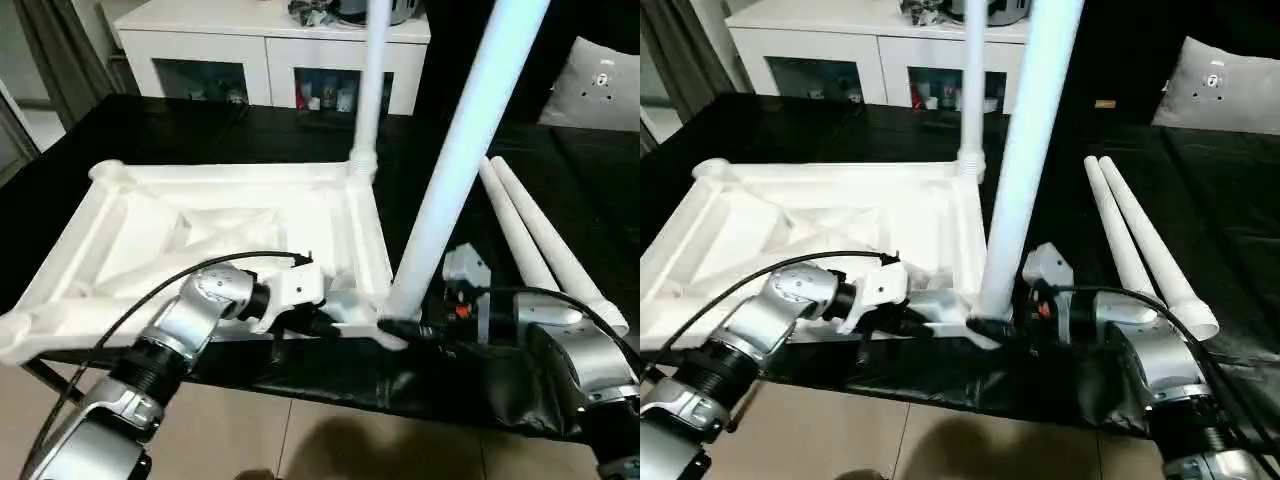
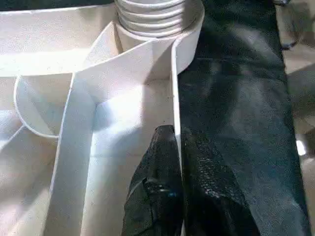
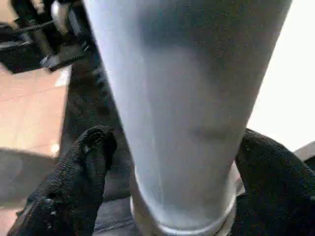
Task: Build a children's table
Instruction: Rotate leg to tighten
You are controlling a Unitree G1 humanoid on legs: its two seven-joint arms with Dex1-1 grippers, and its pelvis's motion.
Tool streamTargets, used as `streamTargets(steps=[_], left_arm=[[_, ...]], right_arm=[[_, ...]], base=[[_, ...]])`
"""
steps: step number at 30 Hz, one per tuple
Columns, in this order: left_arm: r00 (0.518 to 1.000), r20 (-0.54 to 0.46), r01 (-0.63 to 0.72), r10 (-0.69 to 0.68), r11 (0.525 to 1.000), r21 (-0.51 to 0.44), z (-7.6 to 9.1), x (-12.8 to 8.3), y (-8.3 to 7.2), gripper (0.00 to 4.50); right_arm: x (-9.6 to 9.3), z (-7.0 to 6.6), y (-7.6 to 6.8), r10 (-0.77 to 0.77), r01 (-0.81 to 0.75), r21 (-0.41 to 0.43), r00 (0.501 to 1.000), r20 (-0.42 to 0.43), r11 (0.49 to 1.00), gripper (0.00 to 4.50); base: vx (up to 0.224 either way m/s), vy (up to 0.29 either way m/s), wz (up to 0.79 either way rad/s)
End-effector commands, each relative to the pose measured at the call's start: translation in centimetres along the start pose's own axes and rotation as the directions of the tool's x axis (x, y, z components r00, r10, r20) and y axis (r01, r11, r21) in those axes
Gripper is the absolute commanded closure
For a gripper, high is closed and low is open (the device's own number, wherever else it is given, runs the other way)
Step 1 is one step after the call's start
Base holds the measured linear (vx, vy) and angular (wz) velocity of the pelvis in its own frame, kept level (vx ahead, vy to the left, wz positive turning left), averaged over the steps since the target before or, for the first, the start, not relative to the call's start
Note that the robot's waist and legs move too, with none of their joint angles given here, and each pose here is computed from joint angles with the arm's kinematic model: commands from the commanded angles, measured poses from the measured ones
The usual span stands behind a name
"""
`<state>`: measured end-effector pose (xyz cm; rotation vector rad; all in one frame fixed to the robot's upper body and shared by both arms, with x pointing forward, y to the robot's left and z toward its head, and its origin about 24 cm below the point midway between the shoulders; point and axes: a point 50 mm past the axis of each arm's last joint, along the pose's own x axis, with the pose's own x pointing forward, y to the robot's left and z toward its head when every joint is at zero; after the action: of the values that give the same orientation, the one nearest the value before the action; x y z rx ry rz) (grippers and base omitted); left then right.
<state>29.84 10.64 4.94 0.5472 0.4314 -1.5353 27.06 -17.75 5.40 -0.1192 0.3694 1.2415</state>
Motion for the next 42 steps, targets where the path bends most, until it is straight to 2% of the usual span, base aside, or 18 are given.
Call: streamTargets(steps=[1,6,9,11,15,18,19,21,24,25,26,27,28,32,34,35,39,42], left_arm=[[0.997,-0.056,0.060,-0.059,0.998,0.009,-0.5,0.3,-0.4,4.50],[0.996,-0.055,0.066,-0.066,0.998,0.010,-0.5,0.4,-0.5,4.50],[0.996,-0.055,0.072,-0.072,0.997,0.003,-0.6,0.5,-0.5,4.50],[0.996,-0.052,0.070,-0.071,0.998,-0.007,-0.7,0.5,-0.6,4.50],[0.999,-0.011,0.042,-0.043,0.998,-0.049,-0.4,0.8,-0.5,4.50],[1.000,0.007,0.001,0.000,0.996,-0.089,-0.2,1.1,-0.2,4.50],[0.998,0.004,-0.068,0.069,0.988,-0.140,0.0,1.5,0.3,4.50],[0.995,-0.001,-0.099,0.100,0.982,-0.160,0.1,1.7,0.5,4.50],[0.972,0.013,-0.224,0.235,0.942,-0.249,1.0,2.8,1.8,4.50],[0.935,0.021,-0.328,0.353,0.888,-0.322,2.1,3.9,2.9,4.50],[0.935,0.021,-0.328,0.353,0.888,-0.322,2.1,3.9,2.9,4.50],[0.905,0.026,-0.389,0.425,0.851,-0.352,3.0,4.8,3.5,4.50],[0.898,0.042,-0.397,0.438,0.849,-0.349,3.5,5.2,3.6,4.50],[0.896,0.067,-0.394,0.439,0.856,-0.333,4.4,5.9,3.6,4.50],[0.896,0.067,-0.395,0.439,0.857,-0.332,4.4,5.9,3.6,4.50],[0.902,0.071,-0.391,0.427,0.875,-0.286,4.4,5.8,3.5,4.50],[0.902,0.057,-0.406,0.428,0.885,-0.228,3.9,5.3,3.6,4.50],[0.897,0.046,-0.422,0.440,0.881,-0.214,3.5,5.0,3.7,4.50]], right_arm=[[0.2,0.2,0.5,0.051,-0.051,-0.002,0.999,-0.001,0.999,0.84],[0.2,0.1,0.8,0.069,-0.069,0.018,0.998,-0.001,0.997,1.36],[0.2,0.0,1.0,0.083,-0.083,0.035,0.997,-0.001,0.996,1.47],[0.3,-0.2,1.2,0.084,-0.085,0.057,0.996,0.012,0.995,1.72],[1.0,-0.2,1.6,0.072,-0.077,0.088,0.996,0.060,0.993,1.85],[1.5,-0.1,1.5,0.018,-0.025,0.105,0.997,0.072,0.994,1.90],[2.2,-0.4,0.8,-0.105,0.098,0.117,0.993,0.054,0.988,1.91],[2.5,-0.5,0.5,-0.156,0.150,0.123,0.987,0.042,0.981,1.91],[3.3,-0.7,-0.9,-0.341,0.330,0.177,0.940,0.033,0.927,1.91],[3.8,-0.9,-2.0,-0.496,0.484,0.227,0.868,-0.003,0.845,1.91],[3.8,-0.9,-2.0,-0.496,0.484,0.227,0.868,-0.003,0.845,1.91],[4.0,-1.2,-2.8,-0.599,0.586,0.282,0.800,-0.049,0.760,1.91],[4.0,-1.3,-3.1,-0.632,0.619,0.293,0.773,-0.060,0.729,1.91],[4.0,-1.2,-3.3,-0.662,0.646,0.283,0.748,-0.050,0.709,1.91],[4.0,-1.1,-3.3,-0.664,0.648,0.279,0.747,-0.046,0.709,1.36],[4.0,-0.9,-3.1,-0.660,0.638,0.276,0.751,-0.018,0.718,1.22],[3.7,-0.7,-3.1,-0.673,0.651,0.250,0.740,0.004,0.717,0.89],[3.2,-1.0,-3.1,-0.671,0.667,0.180,0.740,-0.048,0.723,0.67]], base=[[0.000,0.000,0.00],[0.000,0.000,0.00],[0.000,0.000,0.00],[0.000,0.000,0.00],[0.000,0.000,0.00],[0.000,0.000,0.00],[0.000,0.000,0.00],[0.000,0.000,0.00],[0.000,0.000,0.00],[0.000,0.000,0.00],[0.000,0.000,0.00],[0.000,0.000,0.00],[0.000,0.000,0.00],[0.000,0.000,0.00],[0.000,0.000,0.00],[0.000,0.000,0.00],[0.000,0.000,0.00],[0.000,0.000,0.00]])
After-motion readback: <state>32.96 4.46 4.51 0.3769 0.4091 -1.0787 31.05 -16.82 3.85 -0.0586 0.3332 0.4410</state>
